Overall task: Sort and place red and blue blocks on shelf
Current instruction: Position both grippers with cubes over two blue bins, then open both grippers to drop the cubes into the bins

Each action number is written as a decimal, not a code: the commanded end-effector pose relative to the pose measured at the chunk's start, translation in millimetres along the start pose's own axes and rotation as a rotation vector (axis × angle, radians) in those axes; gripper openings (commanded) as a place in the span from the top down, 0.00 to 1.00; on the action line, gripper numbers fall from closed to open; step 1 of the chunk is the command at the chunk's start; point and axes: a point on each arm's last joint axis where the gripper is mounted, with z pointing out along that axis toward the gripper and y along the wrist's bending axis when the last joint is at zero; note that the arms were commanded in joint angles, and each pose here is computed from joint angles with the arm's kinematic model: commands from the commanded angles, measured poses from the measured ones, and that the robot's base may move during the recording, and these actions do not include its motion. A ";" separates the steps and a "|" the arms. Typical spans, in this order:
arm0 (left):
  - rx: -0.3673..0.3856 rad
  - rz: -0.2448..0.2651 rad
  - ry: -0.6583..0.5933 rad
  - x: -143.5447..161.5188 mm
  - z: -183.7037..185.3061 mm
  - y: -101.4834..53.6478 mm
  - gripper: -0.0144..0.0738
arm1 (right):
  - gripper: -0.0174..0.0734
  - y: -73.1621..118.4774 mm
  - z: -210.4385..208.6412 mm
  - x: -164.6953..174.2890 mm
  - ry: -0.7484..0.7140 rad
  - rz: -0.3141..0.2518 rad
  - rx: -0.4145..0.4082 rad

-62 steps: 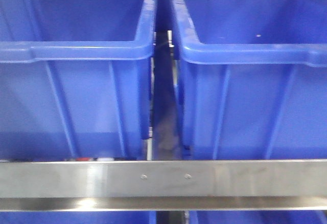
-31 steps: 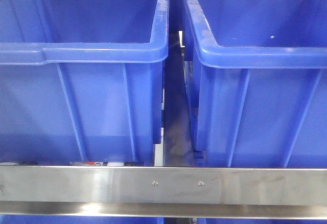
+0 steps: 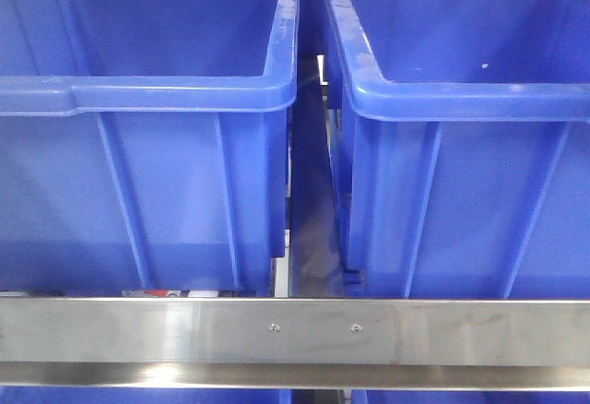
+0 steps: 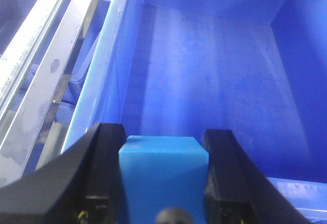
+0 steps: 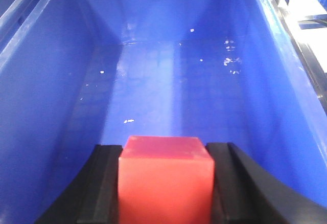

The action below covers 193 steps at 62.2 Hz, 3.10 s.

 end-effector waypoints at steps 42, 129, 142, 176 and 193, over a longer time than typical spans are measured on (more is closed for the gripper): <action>0.035 -0.007 -0.105 -15.7 -4.4 -4.1 0.68 | 0.75 3.3 -3.7 -17.7 -0.119 -0.016 -0.024; 0.091 -0.059 -0.092 -96.7 112.2 -38.8 0.68 | 0.74 20.0 103.7 -76.4 -0.132 -0.089 -0.050; 0.086 -0.057 -0.068 -93.1 125.9 -39.4 0.53 | 0.61 19.4 109.0 -73.3 -0.115 -0.089 -0.047; 0.087 -0.065 -0.065 -93.1 125.2 -39.4 0.29 | 0.28 20.0 109.0 -73.3 -0.118 -0.185 -0.048; 0.067 -0.068 -0.023 -91.7 114.6 -37.2 0.67 | 0.73 20.8 100.6 -78.4 -0.147 -0.183 -0.051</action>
